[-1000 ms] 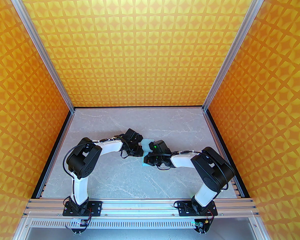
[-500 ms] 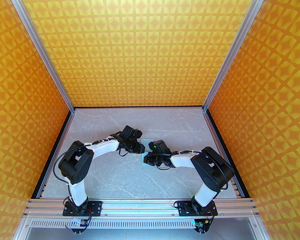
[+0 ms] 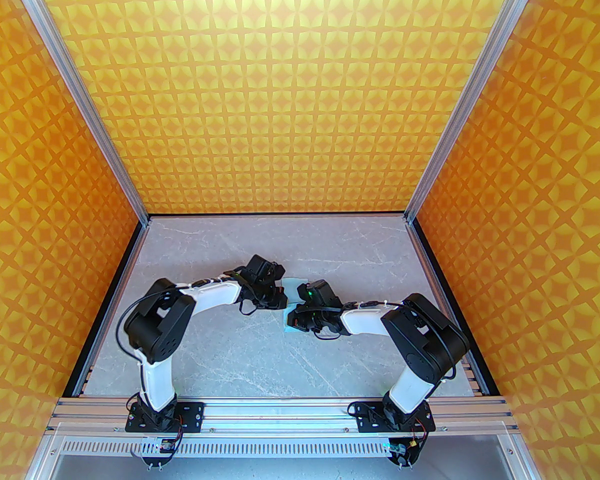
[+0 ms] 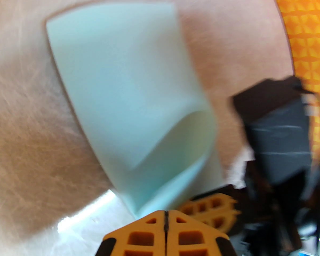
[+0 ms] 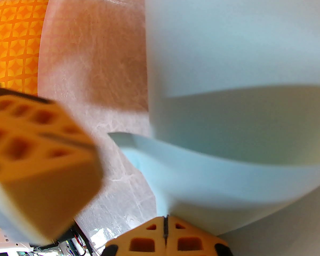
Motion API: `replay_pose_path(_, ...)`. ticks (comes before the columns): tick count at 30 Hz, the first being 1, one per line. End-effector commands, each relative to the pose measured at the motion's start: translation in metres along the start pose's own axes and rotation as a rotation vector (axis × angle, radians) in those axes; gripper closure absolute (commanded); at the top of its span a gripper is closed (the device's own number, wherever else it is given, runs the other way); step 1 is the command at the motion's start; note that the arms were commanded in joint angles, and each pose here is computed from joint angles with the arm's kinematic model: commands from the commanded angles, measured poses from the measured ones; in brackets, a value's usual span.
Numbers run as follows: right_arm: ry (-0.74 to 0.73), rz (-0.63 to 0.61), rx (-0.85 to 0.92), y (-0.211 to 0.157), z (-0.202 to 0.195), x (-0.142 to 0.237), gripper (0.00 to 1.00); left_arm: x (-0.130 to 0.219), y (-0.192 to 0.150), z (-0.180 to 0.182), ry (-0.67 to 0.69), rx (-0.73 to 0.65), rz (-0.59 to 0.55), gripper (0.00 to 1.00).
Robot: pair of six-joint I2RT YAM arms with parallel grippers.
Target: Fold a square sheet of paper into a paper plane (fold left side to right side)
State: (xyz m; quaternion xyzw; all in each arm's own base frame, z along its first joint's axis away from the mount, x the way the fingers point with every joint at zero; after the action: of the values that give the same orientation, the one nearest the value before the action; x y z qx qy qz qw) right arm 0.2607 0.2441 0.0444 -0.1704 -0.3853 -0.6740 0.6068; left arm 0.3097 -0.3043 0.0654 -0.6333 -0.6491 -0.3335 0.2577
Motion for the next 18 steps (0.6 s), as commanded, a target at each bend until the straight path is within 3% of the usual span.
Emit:
replay_pose_path(1,-0.039,0.012,-0.001,-0.005,-0.008,-0.003,0.97,-0.007,0.004,-0.003,-0.022,0.005,0.010,0.93)
replay_pose_path(18,-0.027,0.017,0.007,-0.004,-0.006,-0.004,0.98,-0.023,-0.001,0.020,0.089,0.083,0.064,0.94)
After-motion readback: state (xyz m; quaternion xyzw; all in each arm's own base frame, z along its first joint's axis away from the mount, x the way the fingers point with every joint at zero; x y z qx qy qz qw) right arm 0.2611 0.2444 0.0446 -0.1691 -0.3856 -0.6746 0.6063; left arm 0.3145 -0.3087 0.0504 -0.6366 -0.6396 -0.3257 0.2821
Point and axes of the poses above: each hand's point on the last joint's axis, 136 mm out from that joint toward the fingers, its own x axis back along the fingers, its own z axis along the line the jaws close on, y = z × x, the point moved 4 cm from there along x, back along the fingers, and after that the axes turned 12 degrees about x, right-handed, at the moved point
